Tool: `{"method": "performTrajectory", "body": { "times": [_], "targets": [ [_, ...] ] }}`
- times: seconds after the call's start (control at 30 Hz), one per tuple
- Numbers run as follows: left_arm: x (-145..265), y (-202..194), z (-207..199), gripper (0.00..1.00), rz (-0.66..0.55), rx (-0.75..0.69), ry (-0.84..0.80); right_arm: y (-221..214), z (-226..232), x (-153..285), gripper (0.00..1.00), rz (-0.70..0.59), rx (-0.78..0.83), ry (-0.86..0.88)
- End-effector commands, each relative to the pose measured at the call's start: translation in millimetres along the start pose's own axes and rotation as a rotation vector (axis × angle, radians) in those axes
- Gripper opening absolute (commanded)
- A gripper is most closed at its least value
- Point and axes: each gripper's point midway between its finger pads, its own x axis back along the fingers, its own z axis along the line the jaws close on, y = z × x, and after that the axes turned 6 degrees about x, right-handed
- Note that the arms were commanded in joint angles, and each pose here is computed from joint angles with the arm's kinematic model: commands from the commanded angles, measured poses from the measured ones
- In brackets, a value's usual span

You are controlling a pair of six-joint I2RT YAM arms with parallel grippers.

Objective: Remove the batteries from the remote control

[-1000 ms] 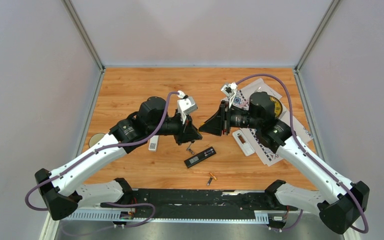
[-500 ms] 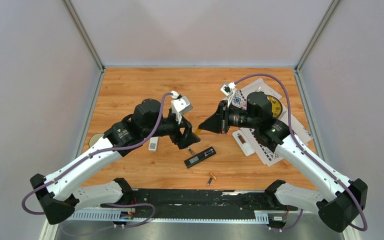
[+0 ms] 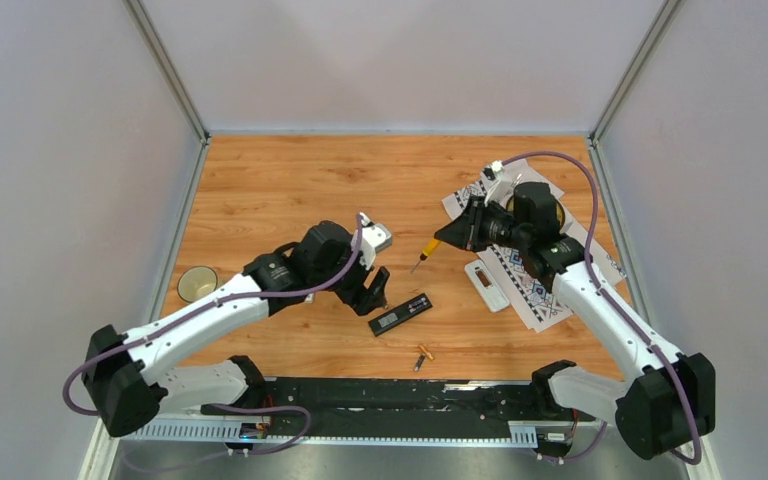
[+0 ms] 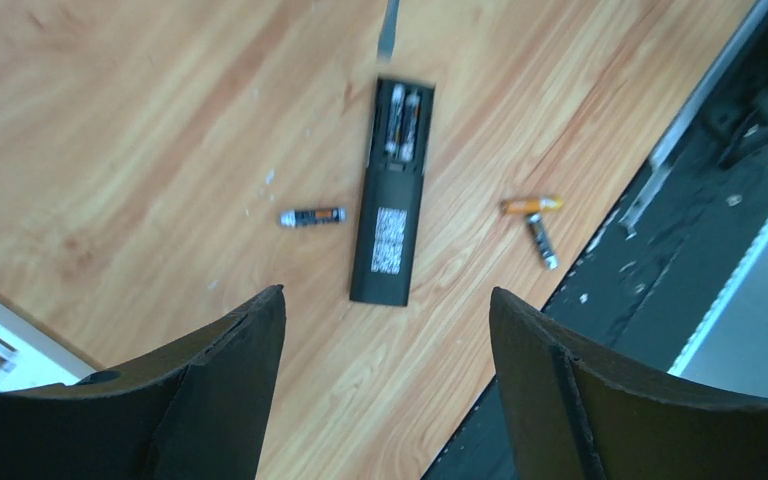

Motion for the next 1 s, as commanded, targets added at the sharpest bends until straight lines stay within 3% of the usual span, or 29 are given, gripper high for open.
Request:
{"method": "performTrajectory", "body": {
  "times": [0.0,0.3,0.57,0.97],
  "targets": [
    [-24,-25,13,0.8,0.066,0.015,0.035,-1,-36,1,0.0,-0.011,-0.02,-0.073],
    [-72,-72,25,0.79,0.188,-0.018,0.062,-27,-80,-2,0.0,0.041,-0.162,-0.13],
    [-102,-98,27,0.77,0.298,-0.075,0.078,-39,-91,-2,0.0,0.071,-0.175,-0.155],
    [-110,-136,33,0.53,0.433,-0.136,0.144,-45,-104,3,0.0,0.087,-0.156,-0.232]
  ]
}}
